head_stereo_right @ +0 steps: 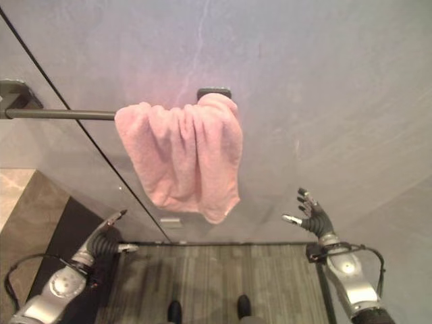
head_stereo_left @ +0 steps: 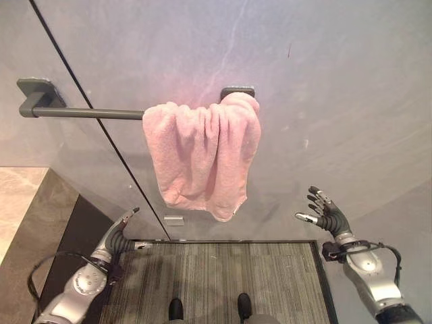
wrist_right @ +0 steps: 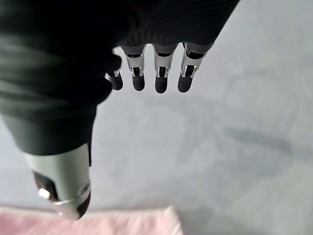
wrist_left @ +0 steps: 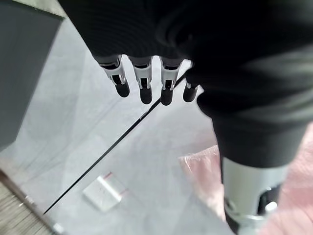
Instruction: Put brush and paste in cup on sink, flatten towel.
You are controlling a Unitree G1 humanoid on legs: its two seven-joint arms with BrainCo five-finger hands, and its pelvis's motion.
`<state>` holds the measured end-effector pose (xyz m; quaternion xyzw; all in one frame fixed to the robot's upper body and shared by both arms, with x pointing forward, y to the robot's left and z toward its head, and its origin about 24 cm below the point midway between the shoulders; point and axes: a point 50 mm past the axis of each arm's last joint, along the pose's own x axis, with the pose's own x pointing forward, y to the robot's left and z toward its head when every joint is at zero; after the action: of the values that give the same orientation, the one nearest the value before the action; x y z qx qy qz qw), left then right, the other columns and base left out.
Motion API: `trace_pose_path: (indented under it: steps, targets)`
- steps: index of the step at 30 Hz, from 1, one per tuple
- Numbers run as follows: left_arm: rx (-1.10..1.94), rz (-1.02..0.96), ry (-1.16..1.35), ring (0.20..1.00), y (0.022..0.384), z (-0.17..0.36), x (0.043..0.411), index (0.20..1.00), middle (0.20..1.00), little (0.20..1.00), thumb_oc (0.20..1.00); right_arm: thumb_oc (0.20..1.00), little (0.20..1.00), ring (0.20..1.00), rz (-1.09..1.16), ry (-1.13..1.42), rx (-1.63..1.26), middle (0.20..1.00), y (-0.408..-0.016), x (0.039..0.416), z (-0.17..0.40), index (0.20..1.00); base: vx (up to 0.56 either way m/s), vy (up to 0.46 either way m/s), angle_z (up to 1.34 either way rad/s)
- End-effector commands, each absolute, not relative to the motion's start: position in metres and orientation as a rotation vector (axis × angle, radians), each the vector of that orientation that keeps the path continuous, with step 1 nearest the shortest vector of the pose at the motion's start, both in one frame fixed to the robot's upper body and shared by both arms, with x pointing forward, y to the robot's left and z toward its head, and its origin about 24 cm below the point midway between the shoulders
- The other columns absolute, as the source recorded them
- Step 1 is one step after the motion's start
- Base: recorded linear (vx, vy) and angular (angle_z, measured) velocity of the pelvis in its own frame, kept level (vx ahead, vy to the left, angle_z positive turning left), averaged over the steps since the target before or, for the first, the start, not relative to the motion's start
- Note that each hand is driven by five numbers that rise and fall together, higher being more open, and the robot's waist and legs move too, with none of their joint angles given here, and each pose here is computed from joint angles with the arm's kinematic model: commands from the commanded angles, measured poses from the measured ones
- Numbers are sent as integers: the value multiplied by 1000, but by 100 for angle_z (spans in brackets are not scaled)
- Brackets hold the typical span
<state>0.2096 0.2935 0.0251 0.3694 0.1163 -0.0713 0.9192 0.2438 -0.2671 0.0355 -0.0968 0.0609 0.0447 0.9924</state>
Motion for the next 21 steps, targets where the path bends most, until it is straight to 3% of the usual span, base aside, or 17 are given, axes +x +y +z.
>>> trace_pose_path:
  steps: [1, 11, 18, 21]
  targets:
    - [685, -187, 96, 1000, 303, 70, 234, 1000, 1000, 1000, 1000, 1000, 1000, 1000, 193, 60, -106, 1000, -267, 258, 57, 1000, 22, 56, 4]
    - [634, -268, -100, 1000, 290, 141, 281, 1000, 1000, 1000, 1000, 1000, 1000, 1000, 343, 15, -138, 1000, -256, 295, 101, 1000, -16, 26, 6]
    - [469, -354, -159, 1000, 264, 155, 300, 1000, 1000, 1000, 1000, 1000, 1000, 1000, 466, 6, -90, 1000, -225, 314, 112, 1000, 0, 0, 0]
    - [420, -418, -230, 1000, 234, 167, 316, 1000, 1000, 1000, 1000, 1000, 1000, 1000, 476, -27, -52, 1000, -203, 331, 120, 1000, -2, 0, 1]
